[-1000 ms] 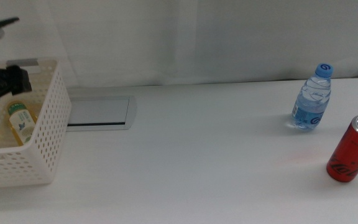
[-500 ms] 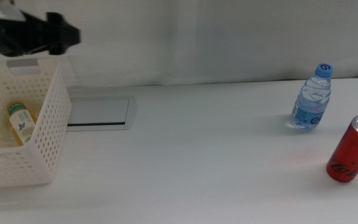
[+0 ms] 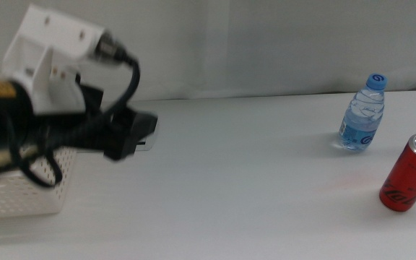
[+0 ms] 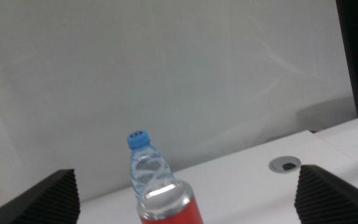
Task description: Use arms to grab the bottles and put them into the dustbin to the left of the table.
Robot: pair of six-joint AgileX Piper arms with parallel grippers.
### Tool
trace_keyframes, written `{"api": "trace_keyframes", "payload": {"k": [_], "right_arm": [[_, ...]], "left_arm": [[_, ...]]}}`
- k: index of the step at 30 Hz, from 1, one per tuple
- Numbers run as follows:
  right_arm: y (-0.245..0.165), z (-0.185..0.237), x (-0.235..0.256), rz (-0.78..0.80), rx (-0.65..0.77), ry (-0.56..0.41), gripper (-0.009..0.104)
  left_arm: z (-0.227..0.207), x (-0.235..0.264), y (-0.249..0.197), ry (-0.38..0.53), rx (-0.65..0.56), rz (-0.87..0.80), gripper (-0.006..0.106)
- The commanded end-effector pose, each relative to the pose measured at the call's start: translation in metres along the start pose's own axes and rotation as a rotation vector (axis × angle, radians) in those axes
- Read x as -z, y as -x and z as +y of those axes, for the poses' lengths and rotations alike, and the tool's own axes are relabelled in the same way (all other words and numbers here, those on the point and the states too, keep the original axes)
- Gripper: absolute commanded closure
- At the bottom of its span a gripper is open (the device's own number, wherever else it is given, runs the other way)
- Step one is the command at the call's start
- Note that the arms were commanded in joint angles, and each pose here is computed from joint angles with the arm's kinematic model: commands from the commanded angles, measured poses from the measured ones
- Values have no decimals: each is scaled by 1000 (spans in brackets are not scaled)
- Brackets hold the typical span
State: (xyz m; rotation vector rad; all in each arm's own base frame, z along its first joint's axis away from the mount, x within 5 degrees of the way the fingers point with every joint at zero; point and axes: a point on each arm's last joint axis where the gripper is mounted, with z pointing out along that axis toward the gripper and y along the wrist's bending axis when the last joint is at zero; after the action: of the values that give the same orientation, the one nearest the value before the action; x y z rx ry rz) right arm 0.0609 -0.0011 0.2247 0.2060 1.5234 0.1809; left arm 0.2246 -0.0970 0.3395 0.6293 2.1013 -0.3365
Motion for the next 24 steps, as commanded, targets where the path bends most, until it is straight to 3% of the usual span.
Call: {"api": "trace_keyframes", "payload": {"k": [1, 4, 12, 24], "right_arm": [[12, 3, 2, -1, -6, 1, 4], [29, 9, 5, 51, 28, 3, 4], [66, 22, -10, 369, 200, 7, 4], [40, 16, -61, 695, 175, -32, 4]], "left_arm": [[-5, 5, -19, 2, 41, -21, 18], [-9, 11, -37, 3, 52, -16, 18], [-12, 16, -48, 2, 57, -11, 18], [-12, 16, -48, 0, 61, -12, 18]]}}
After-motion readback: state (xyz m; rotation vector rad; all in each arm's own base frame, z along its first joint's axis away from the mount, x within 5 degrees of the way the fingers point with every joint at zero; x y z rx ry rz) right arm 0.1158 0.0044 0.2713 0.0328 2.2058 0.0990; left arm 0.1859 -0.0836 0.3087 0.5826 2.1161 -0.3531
